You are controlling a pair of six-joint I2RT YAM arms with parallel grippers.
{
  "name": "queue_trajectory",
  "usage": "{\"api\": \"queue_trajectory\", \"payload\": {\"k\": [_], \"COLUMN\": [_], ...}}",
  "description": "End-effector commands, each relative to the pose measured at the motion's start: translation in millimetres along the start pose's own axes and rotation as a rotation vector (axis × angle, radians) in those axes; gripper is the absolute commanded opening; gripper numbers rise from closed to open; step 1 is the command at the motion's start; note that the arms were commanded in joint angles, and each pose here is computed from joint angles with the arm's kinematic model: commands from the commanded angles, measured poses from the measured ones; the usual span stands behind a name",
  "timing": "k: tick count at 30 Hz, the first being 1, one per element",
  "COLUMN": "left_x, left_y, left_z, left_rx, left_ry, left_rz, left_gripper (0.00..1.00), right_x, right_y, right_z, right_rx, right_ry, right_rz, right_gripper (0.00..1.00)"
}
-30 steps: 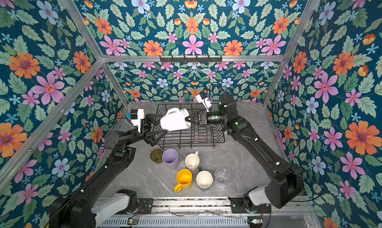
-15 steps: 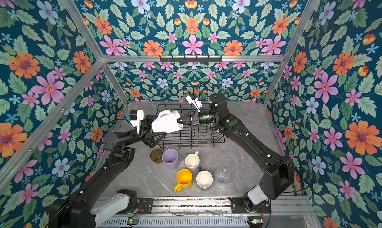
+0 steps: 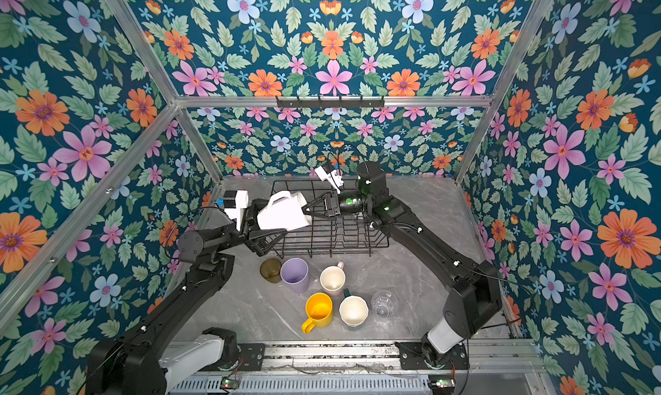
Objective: Load cups into a dish rack
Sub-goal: Place the cup upside down at the dish rack.
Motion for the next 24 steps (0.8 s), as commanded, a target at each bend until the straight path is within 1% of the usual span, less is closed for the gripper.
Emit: {"api": "queue_trajectory", "payload": {"k": [1,3,6,8,11,12,13,16,20,22,24], "left_x": [-9.9,-9.6,-9.4,-9.3,-10.1,-10.4,-10.0,-9.8,-11.3,-11.6,-11.9], "left_y": [-0.3,-0.4,-0.4,-0.4,-0.5,-0.6,-0.7,-1.2,-1.1,-1.0,-0.9], "left_z": [2.7,2.6,2.7,2.6,3.3,3.9,4.4,6.0,8.0,9.6,10.8], "left_rx": [0.009,0.010,0.010,0.011,0.009,0.008,0.007,0.004,-0.003,-0.008,-0.013], "left_ry": [-0.050,-0.049,-0.048,-0.047,-0.052,-0.055,-0.056,-0.062,-0.073,-0.081,-0.089], "left_rz": [-0.045,-0.046,-0.045,-0.045,-0.045,-0.044,-0.040,-0.029,-0.017,-0.005,0.011], "left_gripper": [0.95,0.93,0.86,0.81,0.69,0.64,0.57,0.32,0.08,0.00,0.00], "right_x": [9.7,9.4,8.4,7.7,6.8,7.0,6.5,7.1,5.8,5.6,5.3], "right_y": [-1.0,-1.7,-2.9,-3.1,-3.6,-3.6,-3.7,-3.7,-3.7,-3.9,-3.2], "right_z": [9.9,9.9,9.3,9.3,9.1,9.7,9.7,10.5,11.6,11.4,11.5], "right_rx": [-0.030,-0.029,-0.027,-0.027,-0.029,-0.030,-0.030,-0.031,-0.035,-0.034,-0.036], "right_ry": [0.060,0.058,0.054,0.050,0.047,0.048,0.047,0.047,0.044,0.041,0.039], "right_rz": [0.033,0.034,0.034,0.032,0.028,0.027,0.027,0.026,0.017,0.015,0.011], "right_gripper": [0.00,0.00,0.00,0.00,0.00,0.00,0.00,0.00,0.00,0.01,0.04]}}
Point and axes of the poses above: each gripper's point midway between its finger pads, its own y axis back along the fingers, its own x axis along the line the jaws close on, z = x × y, the point moved 7 cm from there along y, back along the fingers, and after that the axes turned 14 degrees about y, right-handed, at the moved point
